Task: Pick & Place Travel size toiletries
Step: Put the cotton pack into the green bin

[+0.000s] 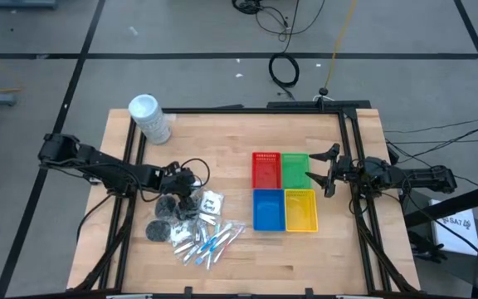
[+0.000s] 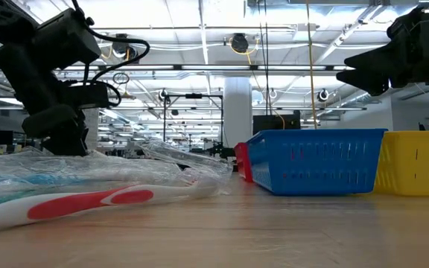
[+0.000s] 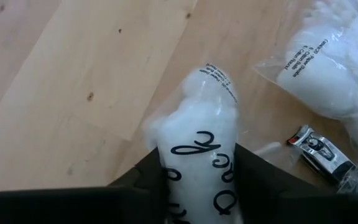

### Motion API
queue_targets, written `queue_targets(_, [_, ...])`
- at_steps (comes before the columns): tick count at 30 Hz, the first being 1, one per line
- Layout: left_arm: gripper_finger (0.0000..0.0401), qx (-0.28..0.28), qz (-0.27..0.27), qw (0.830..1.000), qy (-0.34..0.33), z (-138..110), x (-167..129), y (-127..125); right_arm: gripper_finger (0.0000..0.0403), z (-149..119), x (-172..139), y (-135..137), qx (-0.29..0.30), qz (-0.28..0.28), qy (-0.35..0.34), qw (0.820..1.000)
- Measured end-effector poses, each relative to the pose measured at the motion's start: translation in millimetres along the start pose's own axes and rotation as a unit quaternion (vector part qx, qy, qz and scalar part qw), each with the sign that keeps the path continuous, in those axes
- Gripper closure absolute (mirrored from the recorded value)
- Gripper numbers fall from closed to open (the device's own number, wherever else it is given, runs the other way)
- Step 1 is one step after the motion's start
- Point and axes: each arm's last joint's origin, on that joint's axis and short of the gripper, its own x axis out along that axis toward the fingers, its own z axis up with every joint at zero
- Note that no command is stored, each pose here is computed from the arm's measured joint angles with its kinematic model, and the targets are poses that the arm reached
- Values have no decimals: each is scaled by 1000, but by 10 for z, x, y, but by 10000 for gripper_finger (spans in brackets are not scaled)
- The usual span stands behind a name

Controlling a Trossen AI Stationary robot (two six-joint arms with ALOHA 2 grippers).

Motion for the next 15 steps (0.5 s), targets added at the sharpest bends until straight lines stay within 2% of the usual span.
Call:
queue_targets(7, [305,7,-17,999,-33,100,-134,-8,99,0,0,0,0,0,0,1000])
queue_targets(12, [320,46,-42,992,-107,335,-403,-39,99,6,0,0,1,0,-3,1000])
queue_targets(15, [328,72,-53,982,-168,505,-610,-54,99,14,0,0,4,0,-7,1000])
